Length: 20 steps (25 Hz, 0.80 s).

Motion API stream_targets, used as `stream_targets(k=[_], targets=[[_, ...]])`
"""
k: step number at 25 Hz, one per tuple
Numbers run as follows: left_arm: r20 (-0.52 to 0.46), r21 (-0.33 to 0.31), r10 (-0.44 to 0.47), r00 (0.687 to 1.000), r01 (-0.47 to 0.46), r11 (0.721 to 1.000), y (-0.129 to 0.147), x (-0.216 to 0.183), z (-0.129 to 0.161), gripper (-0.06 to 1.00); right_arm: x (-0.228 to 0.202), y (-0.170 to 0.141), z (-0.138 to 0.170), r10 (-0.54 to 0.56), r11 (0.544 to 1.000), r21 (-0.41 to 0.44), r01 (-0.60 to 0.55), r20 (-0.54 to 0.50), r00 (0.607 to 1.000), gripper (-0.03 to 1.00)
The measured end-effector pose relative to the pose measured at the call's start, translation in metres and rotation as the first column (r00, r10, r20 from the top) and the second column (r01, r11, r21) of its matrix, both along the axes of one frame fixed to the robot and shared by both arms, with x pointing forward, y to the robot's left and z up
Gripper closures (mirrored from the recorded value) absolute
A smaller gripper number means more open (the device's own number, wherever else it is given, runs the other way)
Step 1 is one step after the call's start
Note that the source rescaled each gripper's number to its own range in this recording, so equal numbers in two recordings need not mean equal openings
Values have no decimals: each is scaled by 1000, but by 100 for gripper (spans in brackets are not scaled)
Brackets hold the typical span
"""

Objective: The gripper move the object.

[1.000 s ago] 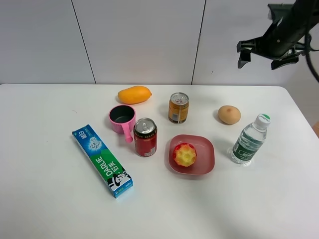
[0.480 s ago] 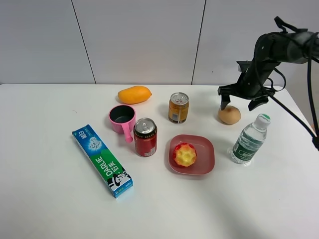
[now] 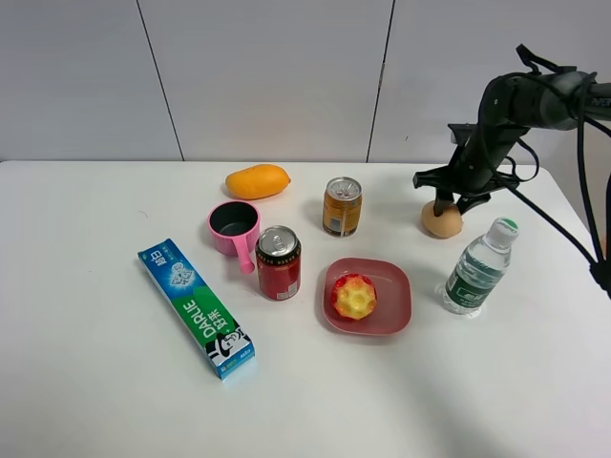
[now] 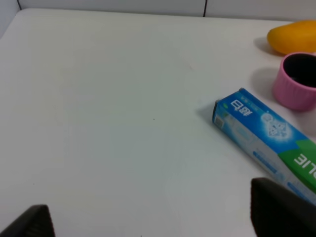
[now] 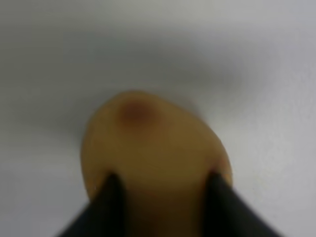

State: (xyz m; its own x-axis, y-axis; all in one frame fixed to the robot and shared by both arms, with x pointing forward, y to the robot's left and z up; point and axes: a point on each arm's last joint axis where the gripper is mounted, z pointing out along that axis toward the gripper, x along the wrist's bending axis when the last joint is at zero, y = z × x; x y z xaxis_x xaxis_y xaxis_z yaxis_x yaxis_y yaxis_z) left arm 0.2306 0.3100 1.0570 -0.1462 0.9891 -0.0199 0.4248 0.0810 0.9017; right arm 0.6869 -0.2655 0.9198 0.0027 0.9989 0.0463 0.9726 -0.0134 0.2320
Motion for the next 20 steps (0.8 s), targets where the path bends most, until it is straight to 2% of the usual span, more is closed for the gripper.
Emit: stream_targets(k=[2, 4, 8, 10, 13, 15, 17, 20], targets=[[0, 0, 0, 1000, 0, 1000, 0, 0, 0, -6, 0, 1, 0, 21, 1000, 5, -21, 1, 1000, 88], [0, 0, 0, 1000, 0, 1000, 0, 0, 0, -6, -1, 2, 1, 39, 999, 15, -39, -9, 999, 93], [0, 0, 0, 1000, 0, 1000, 0, 0, 0, -6, -6, 2, 17, 45, 999, 21, -45, -17, 999, 95], [0, 0, 0, 1000, 0, 1000, 0, 0, 0, -6, -12, 2, 46, 46, 999, 25, -47, 28, 999, 96], [0, 0, 0, 1000, 0, 1000, 0, 0, 0, -6, -29, 12, 107, 76, 996, 23, -80, 150, 986, 96], [0, 0, 0, 1000, 0, 1000, 0, 0, 0, -6, -46, 30, 149, 127, 991, 18, -136, 254, 959, 96], [0, 0, 0, 1000, 0, 1000, 0, 0, 0, -6, -65, 50, 188, 172, 981, 23, -195, 371, 912, 97], [0, 0, 0, 1000, 0, 1000, 0, 0, 0, -6, -82, 84, 229, 226, 954, 64, -291, 480, 848, 97]])
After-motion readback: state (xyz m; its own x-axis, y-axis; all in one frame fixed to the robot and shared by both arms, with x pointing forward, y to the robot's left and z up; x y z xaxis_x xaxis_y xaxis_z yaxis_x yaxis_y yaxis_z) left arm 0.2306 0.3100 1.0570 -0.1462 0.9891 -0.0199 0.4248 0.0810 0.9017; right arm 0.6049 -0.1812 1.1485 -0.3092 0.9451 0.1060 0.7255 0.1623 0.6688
